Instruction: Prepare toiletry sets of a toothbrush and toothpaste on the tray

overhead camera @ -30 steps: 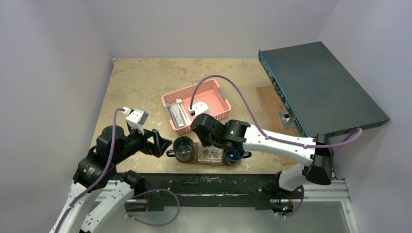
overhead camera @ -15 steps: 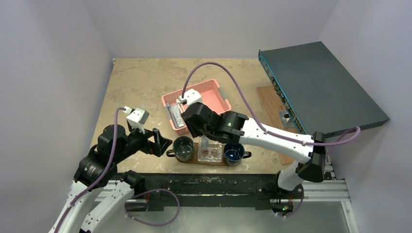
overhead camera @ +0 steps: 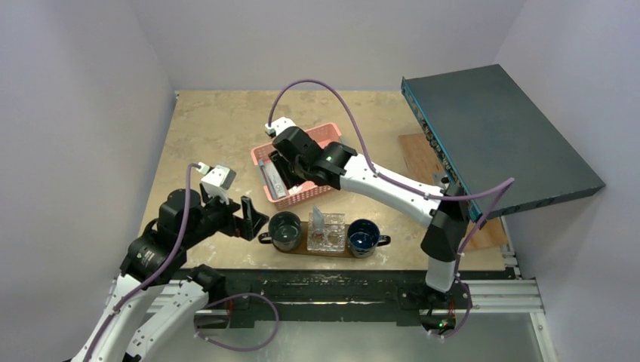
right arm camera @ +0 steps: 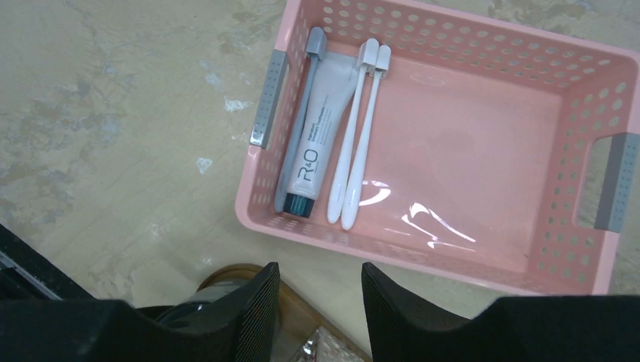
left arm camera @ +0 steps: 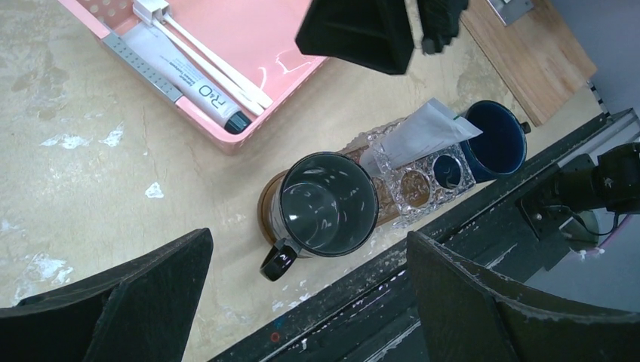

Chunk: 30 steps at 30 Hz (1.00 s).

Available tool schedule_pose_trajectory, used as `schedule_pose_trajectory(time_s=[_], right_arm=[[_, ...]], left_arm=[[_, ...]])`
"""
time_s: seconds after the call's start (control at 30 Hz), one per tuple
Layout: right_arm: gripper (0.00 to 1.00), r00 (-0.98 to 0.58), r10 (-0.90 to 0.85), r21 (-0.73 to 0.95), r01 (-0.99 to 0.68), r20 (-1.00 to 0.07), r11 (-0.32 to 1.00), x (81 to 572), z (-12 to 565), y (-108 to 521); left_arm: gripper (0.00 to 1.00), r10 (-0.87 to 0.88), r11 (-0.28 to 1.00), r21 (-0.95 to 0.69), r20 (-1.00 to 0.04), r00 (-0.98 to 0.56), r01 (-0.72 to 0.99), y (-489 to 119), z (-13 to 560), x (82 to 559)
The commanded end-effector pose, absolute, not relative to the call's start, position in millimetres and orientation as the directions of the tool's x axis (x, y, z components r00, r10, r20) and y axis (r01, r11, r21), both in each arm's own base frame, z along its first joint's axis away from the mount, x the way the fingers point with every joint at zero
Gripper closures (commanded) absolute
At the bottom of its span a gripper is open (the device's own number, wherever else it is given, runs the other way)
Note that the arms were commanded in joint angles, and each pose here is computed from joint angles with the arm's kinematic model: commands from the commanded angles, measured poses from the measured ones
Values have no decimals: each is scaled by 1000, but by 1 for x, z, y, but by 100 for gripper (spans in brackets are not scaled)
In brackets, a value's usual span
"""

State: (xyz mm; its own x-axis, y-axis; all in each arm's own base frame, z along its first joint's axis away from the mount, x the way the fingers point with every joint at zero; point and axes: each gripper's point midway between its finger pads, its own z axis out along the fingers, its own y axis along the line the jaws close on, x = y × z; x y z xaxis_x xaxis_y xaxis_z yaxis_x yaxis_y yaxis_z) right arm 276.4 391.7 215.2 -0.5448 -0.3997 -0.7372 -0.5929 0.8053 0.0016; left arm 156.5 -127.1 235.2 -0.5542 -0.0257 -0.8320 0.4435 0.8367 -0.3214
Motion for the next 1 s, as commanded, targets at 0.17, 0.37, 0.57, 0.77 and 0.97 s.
schedule_pose_trajectory(time_s=[0.17,0.37,0.57,0.77,0.97], right_arm=[[53,-573,-396,72,-626,-717,776,306,196,428],[52,-617,-384,103,-606,-687,788,324,171,435],[50,-652,-366,152,-597,-664,788,334,149,446],[50,-684,-342,199,-582,-644,788,343,131,454],[51,-716,-316,235,-556,-623,797,354,115,460]], left_arm=[[0,-25,850,-298,-846,-532,435,-126,236,167],[0,-23,855,-302,-834,-551,421,-127,231,169],[0,-21,854,-305,-829,-558,421,-128,230,169],[0,-28,857,-306,-830,-556,415,-126,231,169],[0,-25,858,-303,-832,-554,415,-126,231,169]])
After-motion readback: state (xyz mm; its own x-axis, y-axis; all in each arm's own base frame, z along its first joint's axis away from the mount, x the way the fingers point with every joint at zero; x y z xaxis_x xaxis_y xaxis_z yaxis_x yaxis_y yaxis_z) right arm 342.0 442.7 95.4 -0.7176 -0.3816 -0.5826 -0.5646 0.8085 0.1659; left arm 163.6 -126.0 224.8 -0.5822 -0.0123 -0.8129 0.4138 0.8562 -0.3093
